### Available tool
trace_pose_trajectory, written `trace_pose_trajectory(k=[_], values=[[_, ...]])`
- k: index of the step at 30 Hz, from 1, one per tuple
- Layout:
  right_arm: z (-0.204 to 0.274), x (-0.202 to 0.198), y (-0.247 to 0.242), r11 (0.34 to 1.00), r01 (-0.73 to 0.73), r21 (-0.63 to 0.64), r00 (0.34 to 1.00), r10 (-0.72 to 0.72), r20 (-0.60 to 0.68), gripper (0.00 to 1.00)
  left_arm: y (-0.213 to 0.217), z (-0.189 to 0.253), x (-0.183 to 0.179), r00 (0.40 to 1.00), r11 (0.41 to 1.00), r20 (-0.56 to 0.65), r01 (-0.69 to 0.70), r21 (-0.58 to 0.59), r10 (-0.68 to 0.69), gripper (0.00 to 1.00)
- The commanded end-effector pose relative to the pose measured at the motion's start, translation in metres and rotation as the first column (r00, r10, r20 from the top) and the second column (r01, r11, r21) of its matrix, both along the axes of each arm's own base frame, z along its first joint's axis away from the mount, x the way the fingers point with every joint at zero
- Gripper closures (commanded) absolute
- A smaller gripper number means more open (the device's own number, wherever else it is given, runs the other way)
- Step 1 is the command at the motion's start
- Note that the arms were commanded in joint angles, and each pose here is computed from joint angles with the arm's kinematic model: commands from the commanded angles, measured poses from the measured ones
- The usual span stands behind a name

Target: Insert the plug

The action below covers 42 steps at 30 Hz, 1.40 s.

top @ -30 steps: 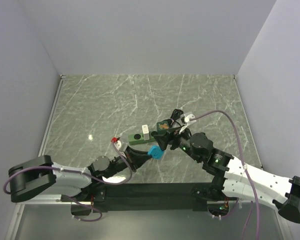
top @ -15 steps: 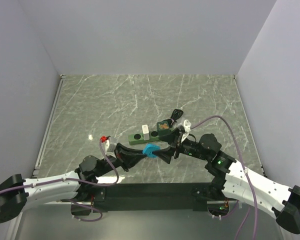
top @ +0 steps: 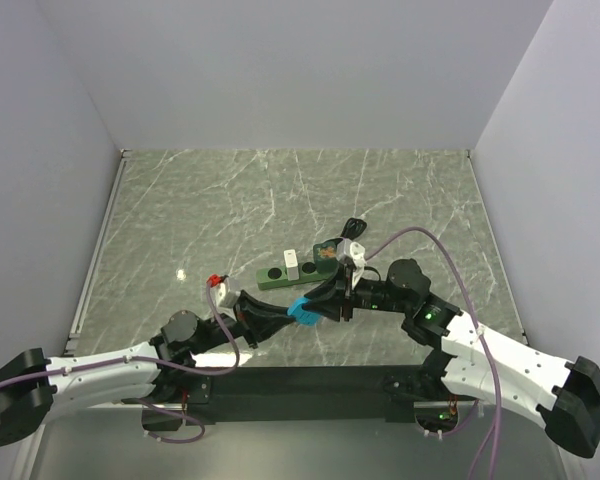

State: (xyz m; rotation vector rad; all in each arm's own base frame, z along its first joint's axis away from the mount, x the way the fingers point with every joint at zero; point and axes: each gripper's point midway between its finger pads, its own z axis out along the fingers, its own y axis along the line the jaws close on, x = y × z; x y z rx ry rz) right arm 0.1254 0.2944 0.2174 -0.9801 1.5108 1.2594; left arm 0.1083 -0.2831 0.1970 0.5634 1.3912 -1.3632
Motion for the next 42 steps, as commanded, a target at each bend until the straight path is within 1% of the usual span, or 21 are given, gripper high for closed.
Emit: trace_pose_trajectory(k=[1, 6, 10, 13, 14, 15, 18, 19, 21, 22, 23, 24, 27, 28, 29, 31, 32, 37, 40, 41, 42], values=[[0.019, -0.002, 0.005, 0.999, -0.043, 0.032, 0.998, 0.042, 0.042, 0.81, 0.006, -0.001, 0.004, 0.999, 0.999, 0.019, -0.034, -0.019, 0.034, 0.99], [0.006, -0.001, 0.009, 0.998, -0.058, 0.002, 0.998, 0.058, 0.018, 0.86, 0.010, 0.003, 0.005, 0.999, 0.998, 0.025, -0.047, -0.036, 0.048, 1.00], [0.004, -0.002, 0.010, 0.998, -0.066, -0.008, 0.998, 0.067, 0.018, 1.00, 0.011, 0.001, 0.007, 0.998, 0.998, 0.022, -0.061, -0.031, 0.062, 0.99], [0.005, 0.000, 0.009, 0.999, -0.054, -0.006, 0.998, 0.054, 0.019, 1.00, 0.011, -0.001, 0.011, 0.997, 0.996, 0.010, -0.082, -0.022, 0.082, 0.99], [0.007, 0.001, 0.010, 0.999, -0.046, -0.001, 0.999, 0.046, 0.022, 1.00, 0.012, -0.003, 0.015, 0.995, 0.995, 0.005, -0.100, -0.016, 0.100, 0.96], [0.009, 0.004, 0.010, 0.999, -0.034, 0.000, 0.999, 0.034, 0.022, 1.00, 0.012, -0.004, 0.016, 0.994, 0.994, 0.000, -0.109, -0.011, 0.109, 0.89], [0.014, 0.014, 0.011, 1.000, 0.007, -0.005, 1.000, -0.007, 0.021, 1.00, 0.013, -0.009, 0.021, 0.991, 0.991, -0.011, -0.132, 0.004, 0.132, 0.77], [0.015, 0.018, 0.012, 1.000, 0.021, -0.009, 1.000, -0.021, 0.016, 1.00, 0.013, -0.009, 0.023, 0.990, 0.990, -0.018, -0.142, 0.007, 0.142, 0.64], [0.023, 0.030, 0.013, 0.998, 0.060, -0.010, 0.998, -0.060, 0.015, 1.00, 0.014, -0.012, 0.025, 0.988, 0.988, -0.025, -0.153, 0.017, 0.154, 0.55], [0.021, 0.034, 0.013, 0.997, 0.075, -0.023, 0.997, -0.074, 0.006, 1.00, 0.018, -0.015, 0.032, 0.980, 0.980, -0.036, -0.196, 0.021, 0.196, 0.49], [0.028, 0.042, 0.015, 0.995, 0.094, -0.023, 0.995, -0.094, 0.015, 1.00, 0.020, -0.020, 0.036, 0.974, 0.975, -0.048, -0.220, 0.038, 0.222, 0.47], [0.030, 0.046, 0.015, 0.994, 0.101, -0.027, 0.995, -0.101, 0.018, 1.00, 0.027, -0.021, 0.044, 0.959, 0.961, -0.064, -0.274, 0.033, 0.275, 0.45], [0.036, 0.064, 0.016, 0.987, 0.152, -0.055, 0.988, -0.150, 0.035, 1.00, 0.037, -0.016, 0.052, 0.941, 0.944, -0.081, -0.330, 0.008, 0.329, 0.39], [0.030, 0.069, 0.018, 0.983, 0.163, -0.086, 0.987, -0.161, 0.026, 1.00, 0.042, -0.024, 0.054, 0.932, 0.936, -0.088, -0.352, 0.018, 0.352, 0.37], [0.036, 0.080, 0.018, 0.974, 0.206, -0.090, 0.978, -0.203, 0.038, 1.00, 0.047, -0.017, 0.055, 0.926, 0.929, -0.091, -0.369, -0.012, 0.367, 0.36], [0.025, 0.091, 0.019, 0.962, 0.232, -0.147, 0.973, -0.231, 0.026, 1.00, 0.056, -0.023, 0.062, 0.903, 0.908, -0.106, -0.420, -0.003, 0.417, 0.33], [0.031, 0.098, 0.020, 0.956, 0.253, -0.146, 0.967, -0.251, 0.035, 1.00, 0.061, -0.019, 0.063, 0.895, 0.899, -0.107, -0.438, -0.022, 0.433, 0.33], [0.023, 0.134, 0.010, 0.881, 0.409, -0.238, 0.911, -0.411, 0.043, 1.00, 0.078, -0.029, 0.077, 0.839, 0.847, -0.140, -0.532, -0.006, 0.526, 0.31], [0.026, 0.147, 0.003, 0.838, 0.478, -0.263, 0.875, -0.480, 0.061, 1.00, 0.090, -0.040, 0.091, 0.771, 0.785, -0.166, -0.618, 0.039, 0.615, 0.33], [0.029, 0.149, 0.003, 0.837, 0.481, -0.260, 0.874, -0.482, 0.065, 1.00, 0.096, -0.045, 0.099, 0.729, 0.748, -0.181, -0.660, 0.070, 0.661, 0.32], [0.030, 0.149, 0.005, 0.839, 0.477, -0.260, 0.876, -0.477, 0.069, 1.00, 0.099, -0.051, 0.103, 0.705, 0.727, -0.186, -0.680, 0.096, 0.684, 0.34]])
